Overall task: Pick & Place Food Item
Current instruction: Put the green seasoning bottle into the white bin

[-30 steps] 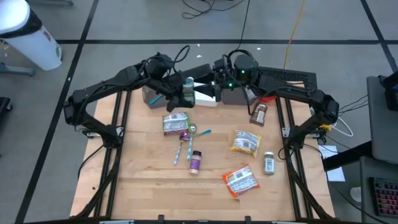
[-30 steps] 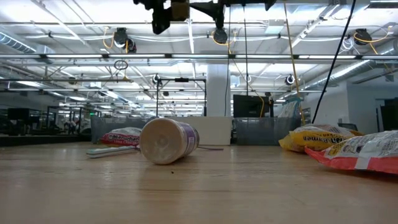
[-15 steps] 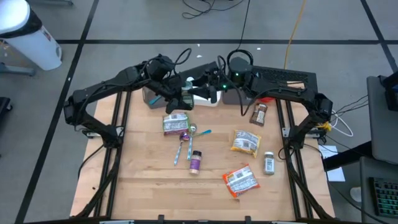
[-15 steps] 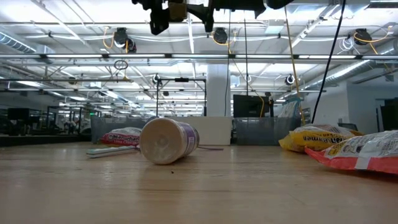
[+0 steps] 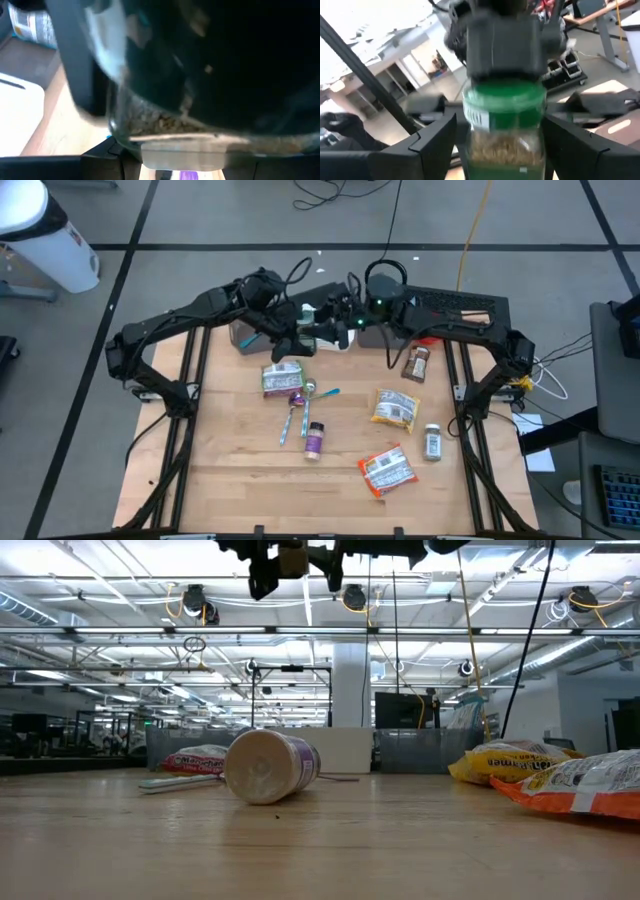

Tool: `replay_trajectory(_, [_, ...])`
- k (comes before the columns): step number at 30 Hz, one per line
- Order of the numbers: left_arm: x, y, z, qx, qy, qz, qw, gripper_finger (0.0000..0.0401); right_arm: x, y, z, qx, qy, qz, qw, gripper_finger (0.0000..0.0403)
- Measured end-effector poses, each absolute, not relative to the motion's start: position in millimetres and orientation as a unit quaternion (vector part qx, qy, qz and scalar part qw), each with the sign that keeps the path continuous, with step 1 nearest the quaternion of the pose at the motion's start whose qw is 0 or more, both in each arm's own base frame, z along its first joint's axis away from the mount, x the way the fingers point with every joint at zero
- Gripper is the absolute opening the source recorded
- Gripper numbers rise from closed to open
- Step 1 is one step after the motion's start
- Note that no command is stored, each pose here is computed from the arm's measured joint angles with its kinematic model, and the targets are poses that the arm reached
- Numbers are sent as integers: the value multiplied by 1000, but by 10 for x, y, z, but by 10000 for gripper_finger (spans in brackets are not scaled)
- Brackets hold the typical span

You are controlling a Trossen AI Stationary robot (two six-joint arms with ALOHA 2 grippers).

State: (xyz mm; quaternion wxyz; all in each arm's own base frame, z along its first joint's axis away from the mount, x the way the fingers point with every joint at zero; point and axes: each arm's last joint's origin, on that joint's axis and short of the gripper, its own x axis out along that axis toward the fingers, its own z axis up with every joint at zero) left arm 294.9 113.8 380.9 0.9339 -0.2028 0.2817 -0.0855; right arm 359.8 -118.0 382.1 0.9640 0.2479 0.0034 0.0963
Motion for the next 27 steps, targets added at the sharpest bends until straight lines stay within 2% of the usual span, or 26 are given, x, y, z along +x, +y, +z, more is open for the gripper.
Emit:
replay_trajectory(21, [2976,1169,3856,-199,255,-86,943,205,3603,-1167,3767,236,26,83,968,268])
replay_trajectory(24, [2975,1181,3858,-196,253,-81,944,205,3603,-1167,3765,231,26,82,969,252])
replay_trajectory(27, [2977,1192,3868,-195,247,-80,946,205,3603,-1171,3765,228,25,81,970,218])
